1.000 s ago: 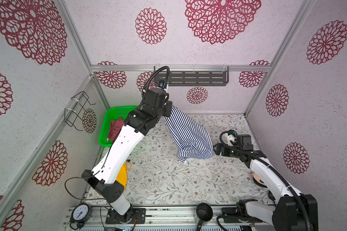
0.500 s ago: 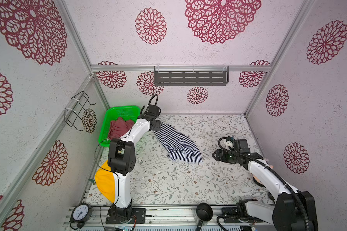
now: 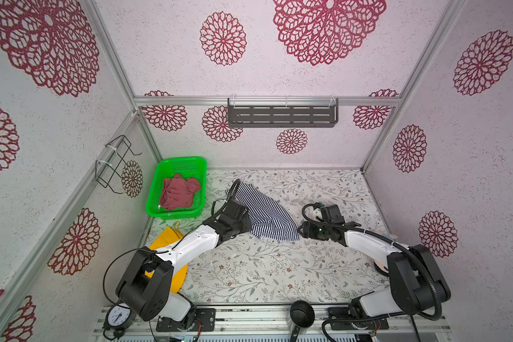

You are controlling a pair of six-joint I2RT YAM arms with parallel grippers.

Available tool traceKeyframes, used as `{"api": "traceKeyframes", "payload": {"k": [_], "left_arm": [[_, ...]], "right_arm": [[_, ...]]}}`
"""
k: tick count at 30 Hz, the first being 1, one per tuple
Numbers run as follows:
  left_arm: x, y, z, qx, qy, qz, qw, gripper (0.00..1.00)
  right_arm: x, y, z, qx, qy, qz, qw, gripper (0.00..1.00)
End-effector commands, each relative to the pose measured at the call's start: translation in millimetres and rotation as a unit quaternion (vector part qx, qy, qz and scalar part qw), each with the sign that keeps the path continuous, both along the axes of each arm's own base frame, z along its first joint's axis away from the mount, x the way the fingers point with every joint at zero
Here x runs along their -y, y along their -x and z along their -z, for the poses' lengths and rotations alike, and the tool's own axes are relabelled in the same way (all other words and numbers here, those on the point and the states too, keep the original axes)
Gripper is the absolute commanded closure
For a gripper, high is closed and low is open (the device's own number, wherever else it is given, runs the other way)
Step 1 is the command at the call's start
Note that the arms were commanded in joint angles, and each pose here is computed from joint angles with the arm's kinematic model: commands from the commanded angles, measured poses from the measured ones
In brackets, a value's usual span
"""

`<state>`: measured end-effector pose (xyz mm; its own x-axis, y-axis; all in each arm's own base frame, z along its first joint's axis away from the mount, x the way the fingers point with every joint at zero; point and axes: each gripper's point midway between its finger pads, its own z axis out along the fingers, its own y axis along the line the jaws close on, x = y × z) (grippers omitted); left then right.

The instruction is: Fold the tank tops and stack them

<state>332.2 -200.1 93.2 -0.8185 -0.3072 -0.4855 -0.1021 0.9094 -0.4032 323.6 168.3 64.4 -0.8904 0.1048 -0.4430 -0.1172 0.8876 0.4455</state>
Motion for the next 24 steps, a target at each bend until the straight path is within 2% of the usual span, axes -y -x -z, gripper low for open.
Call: {"api": "traceKeyframes", "payload": {"k": [1, 3, 7, 10, 14, 19, 22, 23, 24], "left_arm": [[24, -19, -26, 0.039, 0.114, -0.043, 0.992, 0.38], [24, -21, -18, 0.035, 0.123, -0.057, 0.990, 0.35], [18, -27, 4, 0.019, 0.137, -0.096, 0.986, 0.38], [21, -38, 15, 0.011, 0.154, -0.106, 0.982, 0.40], [32, -56, 28, 0.003, 0.145, -0.098, 0.985, 0.45], [32, -101, 42, -0.008, 0.158, -0.085, 0.984, 0.79], [20, -132, 33, 0.001, 0.145, -0.077, 0.986, 0.92], [16, -140, 35, 0.000, 0.129, -0.073, 0.989, 0.92], [11, -146, 31, 0.006, 0.108, -0.066, 0.992, 0.90]], "right_arm": [[-18, -26, -11, 0.036, -0.026, 0.006, 0.999, 0.43], [-28, -24, 0, 0.022, -0.039, -0.004, 0.999, 0.53], [-46, -10, 15, -0.004, -0.055, -0.025, 0.998, 0.86], [-58, 8, 19, -0.017, -0.070, -0.039, 0.997, 1.00], [-76, 42, 27, -0.041, -0.093, -0.054, 0.993, 1.00], [-119, 84, 23, -0.057, -0.131, -0.096, 0.985, 1.00], [-140, 93, 7, -0.046, -0.144, -0.129, 0.980, 0.99], [-140, 91, 3, -0.042, -0.141, -0.129, 0.981, 0.88], [-136, 88, -1, -0.031, -0.128, -0.125, 0.983, 0.68]]}}
